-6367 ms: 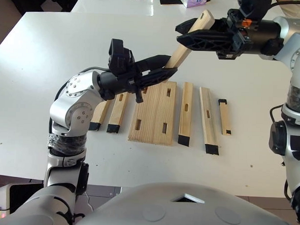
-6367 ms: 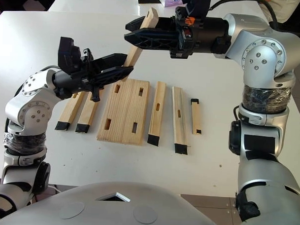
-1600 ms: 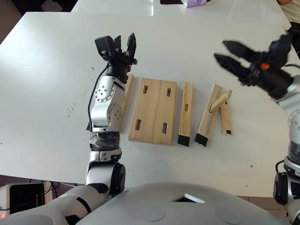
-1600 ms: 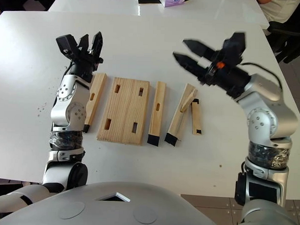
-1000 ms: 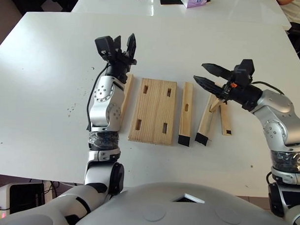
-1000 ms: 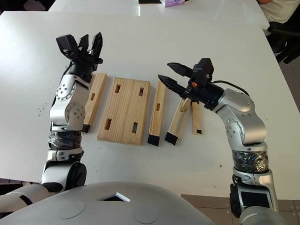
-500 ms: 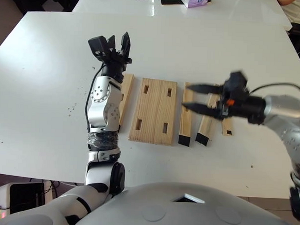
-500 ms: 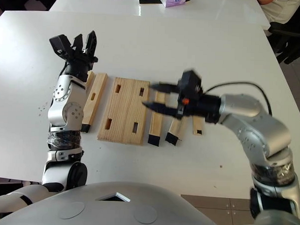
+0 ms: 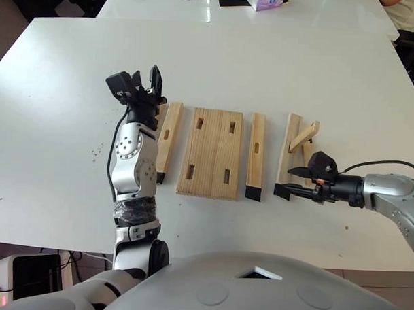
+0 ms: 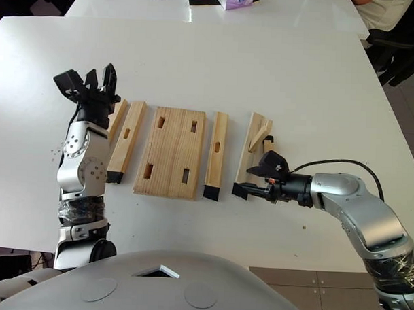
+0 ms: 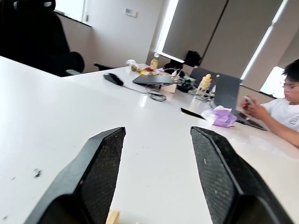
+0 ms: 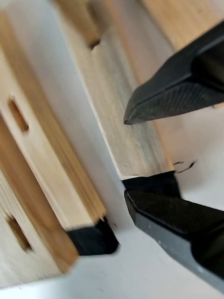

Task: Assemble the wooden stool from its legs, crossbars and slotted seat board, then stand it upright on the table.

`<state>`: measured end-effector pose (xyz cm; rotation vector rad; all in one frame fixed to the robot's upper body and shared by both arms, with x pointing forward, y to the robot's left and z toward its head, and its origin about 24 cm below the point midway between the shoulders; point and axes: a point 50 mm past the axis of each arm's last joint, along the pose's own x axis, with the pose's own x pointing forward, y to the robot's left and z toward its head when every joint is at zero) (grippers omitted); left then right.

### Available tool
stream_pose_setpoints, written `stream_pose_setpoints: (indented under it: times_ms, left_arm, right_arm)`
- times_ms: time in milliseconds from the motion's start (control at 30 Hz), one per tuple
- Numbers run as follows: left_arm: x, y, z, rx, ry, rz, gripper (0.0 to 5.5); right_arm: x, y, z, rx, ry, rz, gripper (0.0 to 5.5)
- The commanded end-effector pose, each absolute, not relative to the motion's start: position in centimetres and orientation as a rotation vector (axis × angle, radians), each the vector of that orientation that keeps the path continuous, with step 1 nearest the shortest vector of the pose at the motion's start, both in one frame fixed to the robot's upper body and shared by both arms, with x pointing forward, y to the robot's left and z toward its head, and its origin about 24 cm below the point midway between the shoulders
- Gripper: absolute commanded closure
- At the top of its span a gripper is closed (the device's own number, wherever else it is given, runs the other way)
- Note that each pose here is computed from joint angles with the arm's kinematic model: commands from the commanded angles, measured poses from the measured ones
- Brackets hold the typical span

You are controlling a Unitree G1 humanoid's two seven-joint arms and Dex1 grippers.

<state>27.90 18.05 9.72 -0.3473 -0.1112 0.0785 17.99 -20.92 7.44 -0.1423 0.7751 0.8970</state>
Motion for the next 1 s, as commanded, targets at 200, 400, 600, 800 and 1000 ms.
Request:
stream_pose_setpoints:
  times_ms: [200,400,600,800,1000]
  left_arm:
    - [26.8,17.8,9.7,-0.355,-0.083,0.107,2.9]
    - [26.6,18.1,9.9,-0.353,-0.082,0.114,2.9]
    - [26.3,18.0,9.5,-0.365,-0.079,0.133,2.9]
    - [26.2,17.9,9.3,-0.366,-0.075,0.135,2.9]
    - [26.7,18.3,9.6,-0.36,-0.085,0.131,2.9]
  right_arm:
    - [18.8,-20.6,7.4,0.028,0.83,0.615,2.91]
    - [19.1,-20.2,8.4,0.069,0.787,0.605,2.91]
    - [20.3,-20.4,9.8,0.083,0.757,0.607,2.91]
    - [21.2,-20.4,9.2,0.033,0.77,0.561,2.91]
    - [21.4,-20.7,8.8,0.058,0.757,0.507,2.91]
